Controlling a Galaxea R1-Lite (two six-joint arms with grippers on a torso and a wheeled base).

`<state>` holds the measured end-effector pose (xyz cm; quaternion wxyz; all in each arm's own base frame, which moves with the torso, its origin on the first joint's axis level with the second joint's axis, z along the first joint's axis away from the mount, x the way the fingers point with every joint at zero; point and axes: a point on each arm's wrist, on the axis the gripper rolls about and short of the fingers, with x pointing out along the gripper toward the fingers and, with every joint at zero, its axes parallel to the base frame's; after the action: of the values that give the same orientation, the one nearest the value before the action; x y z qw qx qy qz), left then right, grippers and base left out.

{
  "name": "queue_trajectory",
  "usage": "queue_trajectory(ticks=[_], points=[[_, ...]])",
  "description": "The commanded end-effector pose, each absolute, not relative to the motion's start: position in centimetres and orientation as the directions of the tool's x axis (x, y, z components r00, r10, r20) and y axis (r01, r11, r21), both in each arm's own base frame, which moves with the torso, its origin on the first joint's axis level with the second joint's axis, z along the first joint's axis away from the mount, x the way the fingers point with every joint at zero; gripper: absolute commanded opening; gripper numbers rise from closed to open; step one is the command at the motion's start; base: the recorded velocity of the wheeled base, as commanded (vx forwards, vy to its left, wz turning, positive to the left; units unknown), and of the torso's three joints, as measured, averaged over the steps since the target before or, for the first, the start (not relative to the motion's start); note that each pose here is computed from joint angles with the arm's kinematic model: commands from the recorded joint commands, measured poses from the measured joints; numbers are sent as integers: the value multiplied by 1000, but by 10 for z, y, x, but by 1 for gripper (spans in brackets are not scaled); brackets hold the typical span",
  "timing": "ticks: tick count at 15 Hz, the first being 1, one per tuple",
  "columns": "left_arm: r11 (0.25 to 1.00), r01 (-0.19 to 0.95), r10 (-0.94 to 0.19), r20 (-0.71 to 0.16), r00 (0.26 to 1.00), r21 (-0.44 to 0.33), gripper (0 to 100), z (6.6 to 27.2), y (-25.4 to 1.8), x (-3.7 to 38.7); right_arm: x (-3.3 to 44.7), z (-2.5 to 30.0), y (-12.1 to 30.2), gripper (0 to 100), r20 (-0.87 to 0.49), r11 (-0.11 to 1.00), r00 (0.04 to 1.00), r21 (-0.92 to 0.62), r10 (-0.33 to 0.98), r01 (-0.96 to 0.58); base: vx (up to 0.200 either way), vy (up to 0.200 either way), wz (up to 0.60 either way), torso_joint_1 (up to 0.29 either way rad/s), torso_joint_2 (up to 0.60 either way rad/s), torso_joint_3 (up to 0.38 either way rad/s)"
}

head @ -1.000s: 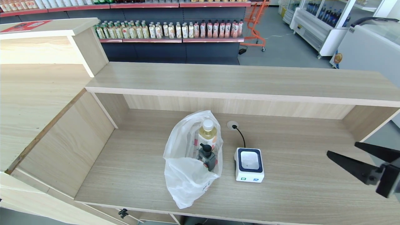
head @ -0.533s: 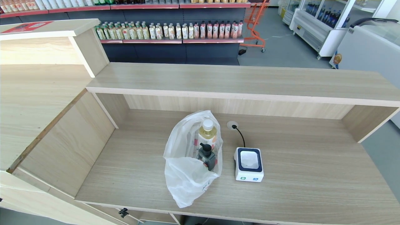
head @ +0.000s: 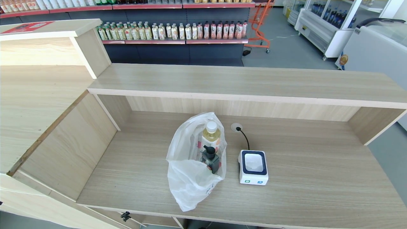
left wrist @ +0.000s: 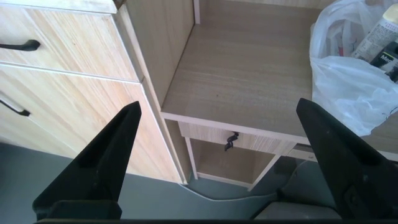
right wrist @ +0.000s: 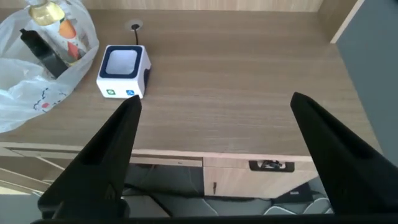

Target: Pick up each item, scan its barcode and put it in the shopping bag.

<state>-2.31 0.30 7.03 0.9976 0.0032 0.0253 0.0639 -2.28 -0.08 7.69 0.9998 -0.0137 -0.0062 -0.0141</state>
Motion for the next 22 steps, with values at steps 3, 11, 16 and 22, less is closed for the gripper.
queue_trajectory(ticks=[3, 11, 16, 22], points=[[992, -128, 129, -52, 990, 10, 100, 70, 3, -23, -23, 77, -1, 0, 14, 999, 999, -23, -29, 29, 0, 0, 0, 0, 0, 0], [992, -128, 129, -52, 990, 10, 100, 70, 3, -23, -23, 77, -1, 0, 14, 999, 999, -23, -31, 31, 0, 0, 0, 0, 0, 0], [992, -128, 129, -50, 990, 14, 100, 70, 3, -23, -23, 77, -1, 0, 14, 999, 999, -23, -29, 29, 0, -120, 0, 0, 0, 0], [992, -128, 129, -52, 990, 11, 100, 70, 3, -23, -23, 77, -1, 0, 14, 999, 999, -24, -29, 29, 0, -67, 0, 4, 1, -1]])
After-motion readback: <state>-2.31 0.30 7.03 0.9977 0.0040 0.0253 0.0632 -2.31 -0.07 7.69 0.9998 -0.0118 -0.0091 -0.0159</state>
